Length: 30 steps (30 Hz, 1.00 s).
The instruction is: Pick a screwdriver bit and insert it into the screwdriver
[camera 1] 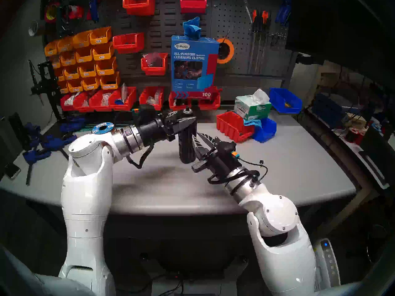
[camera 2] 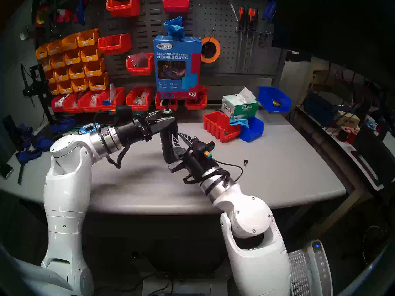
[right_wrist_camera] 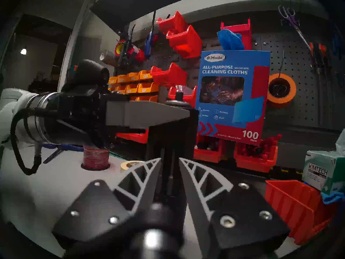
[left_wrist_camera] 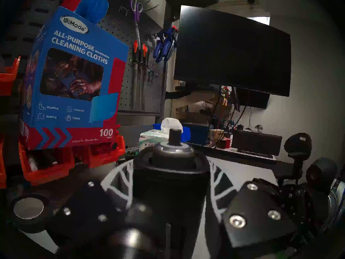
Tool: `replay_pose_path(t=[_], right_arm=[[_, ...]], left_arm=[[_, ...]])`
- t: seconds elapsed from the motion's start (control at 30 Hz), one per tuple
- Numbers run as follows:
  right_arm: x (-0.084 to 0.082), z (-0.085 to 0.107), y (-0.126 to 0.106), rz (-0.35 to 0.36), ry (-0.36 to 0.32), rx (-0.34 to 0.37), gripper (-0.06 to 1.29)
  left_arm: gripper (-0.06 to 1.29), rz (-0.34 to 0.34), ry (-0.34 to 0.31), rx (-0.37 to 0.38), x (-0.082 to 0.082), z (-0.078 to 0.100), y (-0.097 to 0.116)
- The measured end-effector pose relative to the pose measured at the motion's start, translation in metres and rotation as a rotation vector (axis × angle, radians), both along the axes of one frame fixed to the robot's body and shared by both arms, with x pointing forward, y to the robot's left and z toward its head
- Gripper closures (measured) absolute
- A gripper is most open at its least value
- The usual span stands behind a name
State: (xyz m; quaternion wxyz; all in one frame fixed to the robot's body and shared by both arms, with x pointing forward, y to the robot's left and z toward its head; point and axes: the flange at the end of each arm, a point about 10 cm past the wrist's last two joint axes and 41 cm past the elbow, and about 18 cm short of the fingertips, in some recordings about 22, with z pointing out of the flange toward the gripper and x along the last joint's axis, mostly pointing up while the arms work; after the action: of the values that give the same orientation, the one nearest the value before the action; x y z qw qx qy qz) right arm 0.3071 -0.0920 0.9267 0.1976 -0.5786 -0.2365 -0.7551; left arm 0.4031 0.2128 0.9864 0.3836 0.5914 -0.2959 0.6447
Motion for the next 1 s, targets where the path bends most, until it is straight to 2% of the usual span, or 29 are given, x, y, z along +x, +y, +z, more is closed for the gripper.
replay_pose_path(t=[0.5, 0.63, 1.0], right_arm=[[0.0052, -0.0038, 0.0060, -0.007, 0.015, 0.000, 0.84], [0.0066, -0.0047, 0.0071, -0.010, 0.018, -0.002, 0.91], [0.0094, -0.0057, 0.0098, -0.013, 0.020, -0.002, 0.91]], left_arm=[[0.73, -0.007, 0.002, -0.007, -0.0023, -0.0010, -0.0009], [0.73, -0.009, 0.002, -0.009, -0.0027, -0.0014, -0.0010], [0.73, -0.008, 0.003, -0.015, -0.0030, -0.0022, 0.0000]])
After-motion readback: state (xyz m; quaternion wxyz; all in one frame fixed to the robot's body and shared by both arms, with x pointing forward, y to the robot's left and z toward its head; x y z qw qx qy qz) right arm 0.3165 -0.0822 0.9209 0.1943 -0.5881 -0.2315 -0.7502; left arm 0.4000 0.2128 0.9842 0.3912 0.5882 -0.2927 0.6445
